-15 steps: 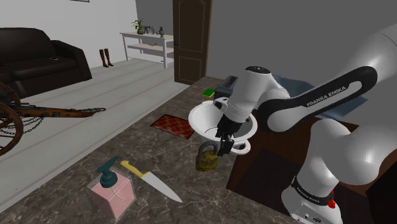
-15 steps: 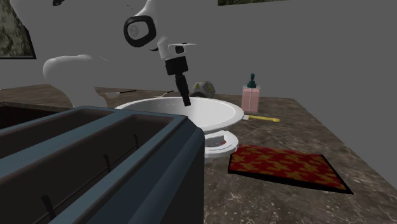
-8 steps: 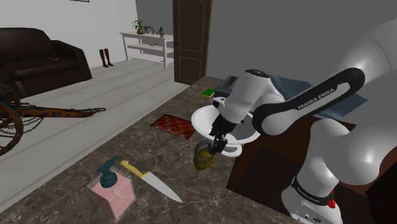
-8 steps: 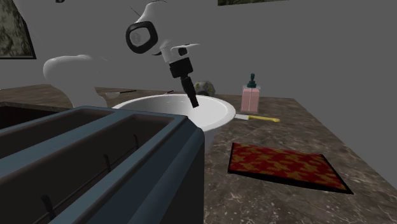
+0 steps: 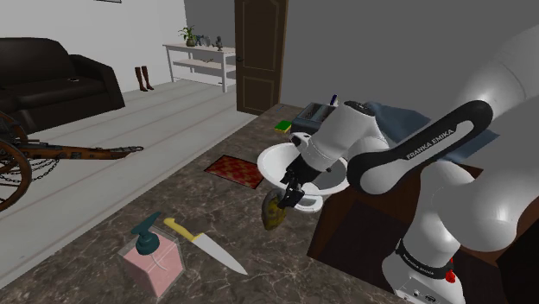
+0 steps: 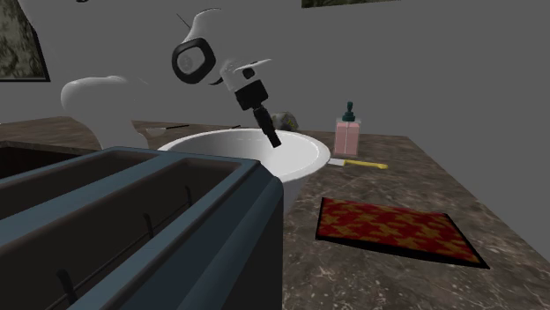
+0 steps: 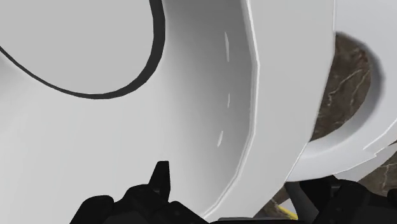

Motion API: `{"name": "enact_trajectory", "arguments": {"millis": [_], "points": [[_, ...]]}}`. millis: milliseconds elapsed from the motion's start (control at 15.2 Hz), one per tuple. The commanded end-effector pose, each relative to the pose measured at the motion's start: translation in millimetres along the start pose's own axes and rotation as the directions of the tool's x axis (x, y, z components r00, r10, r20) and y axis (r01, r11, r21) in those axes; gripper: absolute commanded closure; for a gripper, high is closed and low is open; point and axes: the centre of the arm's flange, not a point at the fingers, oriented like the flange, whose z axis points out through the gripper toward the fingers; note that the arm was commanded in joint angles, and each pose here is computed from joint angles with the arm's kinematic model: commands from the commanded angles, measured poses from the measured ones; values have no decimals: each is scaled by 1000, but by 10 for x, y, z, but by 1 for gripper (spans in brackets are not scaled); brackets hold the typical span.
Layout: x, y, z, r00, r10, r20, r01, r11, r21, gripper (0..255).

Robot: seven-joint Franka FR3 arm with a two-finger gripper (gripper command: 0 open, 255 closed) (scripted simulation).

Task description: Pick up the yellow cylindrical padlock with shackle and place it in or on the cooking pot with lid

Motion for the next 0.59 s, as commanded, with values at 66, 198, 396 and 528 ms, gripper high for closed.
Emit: {"name": "enact_trajectory", "arguments": {"millis": [66,198,396,528], "points": [[-465,-412,211,962,-95,254,86,995,45,255],[-370,-393,217,962,-95,255,86,995,47,255],[-628,-205,289,962,-99,253,85,994,64,255],[-186,-95,208,964,-100,247,83,994,76,255]]}}
